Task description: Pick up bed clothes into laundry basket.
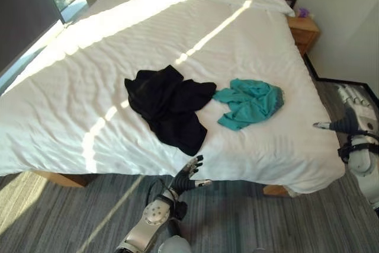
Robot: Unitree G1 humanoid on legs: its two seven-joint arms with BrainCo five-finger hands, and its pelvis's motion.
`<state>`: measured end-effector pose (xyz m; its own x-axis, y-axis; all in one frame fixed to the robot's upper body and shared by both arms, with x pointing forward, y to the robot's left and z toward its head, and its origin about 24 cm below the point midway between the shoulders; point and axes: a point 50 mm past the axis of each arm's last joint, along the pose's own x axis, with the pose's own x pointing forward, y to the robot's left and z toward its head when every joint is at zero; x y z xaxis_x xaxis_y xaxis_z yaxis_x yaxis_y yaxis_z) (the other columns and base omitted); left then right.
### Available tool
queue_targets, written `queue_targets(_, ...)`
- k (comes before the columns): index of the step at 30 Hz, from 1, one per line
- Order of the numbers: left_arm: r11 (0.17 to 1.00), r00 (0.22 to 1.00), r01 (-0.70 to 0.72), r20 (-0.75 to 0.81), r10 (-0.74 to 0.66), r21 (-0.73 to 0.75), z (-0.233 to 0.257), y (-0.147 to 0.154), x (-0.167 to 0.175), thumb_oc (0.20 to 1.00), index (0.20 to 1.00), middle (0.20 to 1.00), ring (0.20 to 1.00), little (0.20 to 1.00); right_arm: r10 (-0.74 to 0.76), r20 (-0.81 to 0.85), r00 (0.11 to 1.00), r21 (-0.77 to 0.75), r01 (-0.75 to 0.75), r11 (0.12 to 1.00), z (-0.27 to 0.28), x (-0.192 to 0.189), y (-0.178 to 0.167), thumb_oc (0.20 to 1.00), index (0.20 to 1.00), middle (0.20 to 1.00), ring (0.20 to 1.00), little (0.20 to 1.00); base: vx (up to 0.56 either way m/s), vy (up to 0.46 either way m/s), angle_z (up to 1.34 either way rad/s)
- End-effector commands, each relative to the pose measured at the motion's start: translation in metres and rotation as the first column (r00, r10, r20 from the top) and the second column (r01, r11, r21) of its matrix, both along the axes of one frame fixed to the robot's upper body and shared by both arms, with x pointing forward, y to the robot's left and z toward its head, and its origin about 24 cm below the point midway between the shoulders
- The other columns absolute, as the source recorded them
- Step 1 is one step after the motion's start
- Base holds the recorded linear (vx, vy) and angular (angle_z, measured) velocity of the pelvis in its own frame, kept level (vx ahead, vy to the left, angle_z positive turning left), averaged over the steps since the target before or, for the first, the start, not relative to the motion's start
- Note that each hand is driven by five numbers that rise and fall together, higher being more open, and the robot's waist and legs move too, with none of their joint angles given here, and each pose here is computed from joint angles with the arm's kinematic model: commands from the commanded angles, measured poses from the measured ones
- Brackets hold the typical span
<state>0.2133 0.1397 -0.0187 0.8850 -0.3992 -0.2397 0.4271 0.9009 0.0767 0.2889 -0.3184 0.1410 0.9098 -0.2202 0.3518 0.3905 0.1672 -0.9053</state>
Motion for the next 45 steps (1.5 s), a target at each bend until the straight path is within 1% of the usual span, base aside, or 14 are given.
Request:
queue_targets(1, 0.992, 0.992, 0.097, 0.085, -0.090, -0.077, 0.022, -0.012, 0.009, 1.000, 1.000, 1.000, 1.000, 1.000, -0.081, 0.103, 0.991, -0.029, 0.085, 0.996, 0.037, 0.015, -0.013, 1.000, 1.000, 1.000, 1.000, 1.000, 0.20, -0.080, 0.75)
queue_targets(14, 0.981, 0.985, 0.145, 0.109, -0.131, -0.127, 0.024, -0.036, 0.021, 1.000, 1.000, 1.000, 1.000, 1.000, 0.019, 0.237, 0.971, -0.058, -0.006, 0.998, 0.110, 0.078, 0.031, 1.000, 1.000, 1.000, 1.000, 1.000, -0.05, -0.036, 0.28)
queue_targets(19, 0.992, 0.988, 0.104, 0.124, -0.094, -0.074, 0.022, -0.032, 0.031, 1.000, 1.000, 1.000, 1.000, 1.000, 0.005, 0.169, 0.986, -0.007, -0.004, 1.000, 0.102, 0.093, 0.036, 1.000, 1.000, 1.000, 1.000, 1.000, -0.06, -0.016, 0.14)
queue_targets(20, 0.995, 0.989, 0.088, 0.127, -0.080, -0.056, 0.021, -0.028, 0.032, 1.000, 1.000, 1.000, 1.000, 1.000, -0.006, 0.120, 0.993, -0.002, 0.006, 1.000, 0.091, 0.095, 0.033, 0.843, 0.843, 0.843, 0.843, 0.843, -0.04, -0.020, 0.16)
queue_targets(22, 1.000, 0.982, 0.010, 0.191, -0.008, -0.008, 0.029, -0.010, 0.039, 1.000, 1.000, 1.000, 1.000, 1.000, -0.005, 0.034, 0.999, 0.008, 0.005, 1.000, 0.072, 0.095, 0.031, 0.200, 0.200, 0.200, 0.200, 0.200, -0.01, -0.016, 0.08)
queue_targets(25, 0.954, 0.905, -0.286, 0.303, 0.299, -0.088, 0.055, 0.046, 0.046, 1.000, 1.000, 1.000, 1.000, 1.000, 0.034, -0.085, 0.996, 0.095, -0.026, 0.995, 0.025, 0.082, 0.027, 0.200, 0.200, 0.200, 0.200, 0.200, 0.06, -0.020, 0.02)
queue_targets(27, 0.889, 0.779, -0.440, 0.438, 0.448, -0.127, 0.089, 0.090, 0.047, 1.000, 1.000, 1.000, 1.000, 1.000, 0.031, -0.148, 0.988, 0.236, 0.005, 0.972, -0.017, 0.059, 0.016, 0.200, 0.200, 0.200, 0.200, 0.200, 0.12, -0.015, 0.04)
queue_targets(31, 0.858, 0.485, -0.485, 0.765, 0.424, -0.168, 0.194, 0.118, 0.066, 1.000, 1.000, 1.000, 1.000, 1.000, 0.030, -0.210, 0.977, 0.376, 0.052, 0.925, -0.057, 0.011, -0.008, 0.200, 0.200, 0.200, 0.200, 0.200, 0.19, 0.010, 0.15)
queue_targets(34, 0.887, 0.349, -0.454, 0.901, 0.259, -0.079, 0.239, 0.083, 0.080, 1.000, 1.000, 1.000, 1.000, 1.000, -0.007, -0.253, 0.967, 0.403, 0.112, 0.908, -0.073, -0.018, -0.027, 0.200, 0.200, 0.200, 0.200, 0.200, 0.17, 0.042, 0.16)
queue_targets(37, 0.865, 0.363, -0.489, 0.928, 0.088, 0.109, 0.245, 0.052, 0.106, 1.000, 1.000, 1.000, 1.000, 1.000, -0.030, -0.368, 0.929, 0.426, 0.197, 0.883, -0.101, -0.047, -0.039, 0.200, 0.200, 0.200, 0.200, 0.200, 0.14, 0.073, -0.03)
queue_targets(39, 0.780, 0.475, -0.553, 0.880, 0.007, 0.292, 0.229, 0.042, 0.139, 1.000, 1.000, 1.000, 1.000, 1.000, -0.023, -0.532, 0.847, 0.375, 0.259, 0.890, -0.130, -0.082, -0.045, 0.200, 0.200, 0.200, 0.200, 0.200, 0.10, 0.105, -0.24)
queue_targets(43, 0.501, 0.635, -0.654, 0.771, -0.043, 0.567, 0.197, 0.064, 0.169, 1.000, 1.000, 1.000, 1.000, 1.000, 0.030, -0.695, 0.719, 0.359, 0.310, 0.880, -0.169, -0.131, -0.036, 0.200, 0.200, 0.200, 0.200, 0.200, 0.02, 0.067, -0.58)
queue_targets(44, 0.500, 0.633, -0.655, 0.773, -0.046, 0.566, 0.197, 0.063, 0.169, 1.000, 1.000, 1.000, 1.000, 1.000, 0.029, -0.694, 0.720, 0.360, 0.311, 0.879, -0.170, -0.131, -0.036, 0.200, 0.200, 0.200, 0.200, 0.200, -0.02, 0.043, -0.38)
queue_targets(45, 0.389, 0.674, -0.665, 0.737, -0.054, 0.637, 0.191, 0.078, 0.174, 1.000, 1.000, 1.000, 1.000, 1.000, 0.053, -0.709, 0.703, 0.368, 0.305, 0.879, -0.175, -0.136, -0.031, 0.200, 0.200, 0.200, 0.200, 0.200, -0.04, 0.042, -0.40)
